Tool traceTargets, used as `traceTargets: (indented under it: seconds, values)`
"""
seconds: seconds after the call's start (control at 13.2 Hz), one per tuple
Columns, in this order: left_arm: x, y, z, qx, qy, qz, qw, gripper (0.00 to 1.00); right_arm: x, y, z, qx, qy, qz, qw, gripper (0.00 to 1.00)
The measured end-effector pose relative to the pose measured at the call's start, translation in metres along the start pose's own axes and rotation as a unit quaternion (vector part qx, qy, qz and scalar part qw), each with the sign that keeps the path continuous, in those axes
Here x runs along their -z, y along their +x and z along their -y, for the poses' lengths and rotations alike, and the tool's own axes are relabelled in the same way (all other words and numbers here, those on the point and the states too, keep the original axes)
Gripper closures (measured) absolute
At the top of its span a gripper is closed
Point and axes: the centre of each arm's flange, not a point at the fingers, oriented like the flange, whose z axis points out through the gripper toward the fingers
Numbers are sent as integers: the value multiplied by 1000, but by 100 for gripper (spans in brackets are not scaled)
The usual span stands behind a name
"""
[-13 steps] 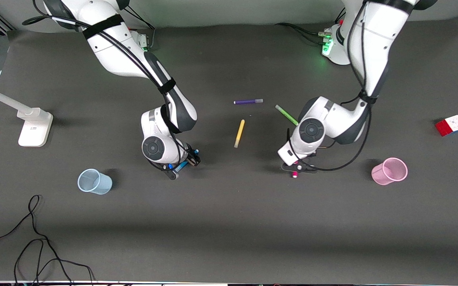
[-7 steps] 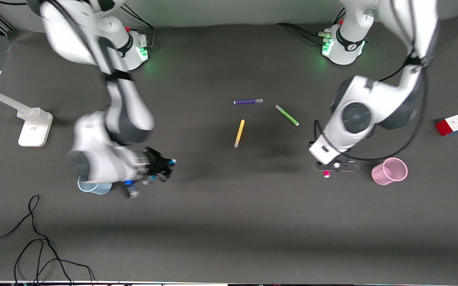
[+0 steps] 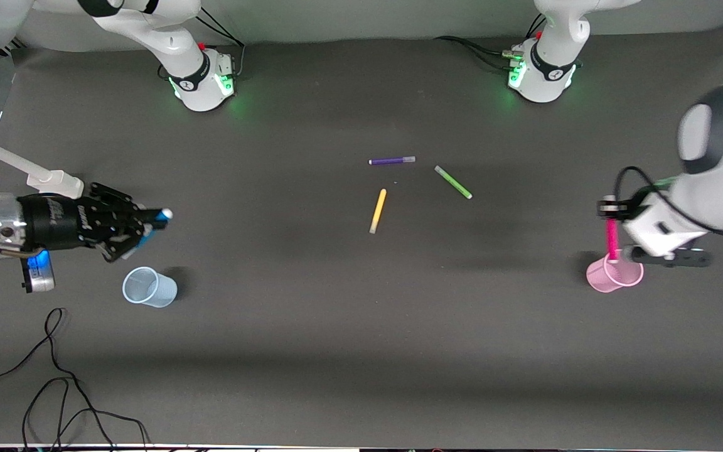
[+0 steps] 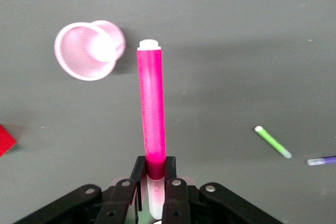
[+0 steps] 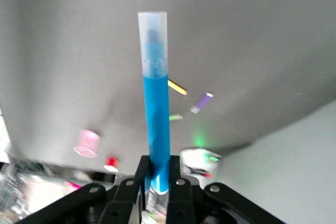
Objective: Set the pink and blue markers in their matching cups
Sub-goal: 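Lift the pink marker toward the pink cup while the right gripper lifts blue marker, then lower the pink marker into the pink cup while the right gripper drops blue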
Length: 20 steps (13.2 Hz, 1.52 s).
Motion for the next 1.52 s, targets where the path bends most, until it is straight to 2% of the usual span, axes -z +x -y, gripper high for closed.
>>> traceTargets:
  seconds: [0.15,0.23,0.38,0.53,0.76,1.14,1.52]
  values:
    - [-3,-1,41,4,-8,2,1000,83,2,54,-36,83,-15,68,994,83]
    - [-5,-2,56,8,-8,4,1000,83,-4,81,-49,95,-16,89,991,83]
    - [-13,0,71,11,8,12,1000,83,-27,120,-57,95,-27,112,989,83]
    - [-24,7,72,8,13,31,999,83,-47,150,-57,108,-36,123,986,83]
    - [-42,24,85,10,16,91,996,83,-51,195,-77,140,-31,132,981,83]
    - [-101,58,100,9,18,199,980,83,-51,242,-106,111,-24,141,984,83]
    - [-160,83,96,-2,21,245,969,83,-39,258,-124,96,-9,138,986,83]
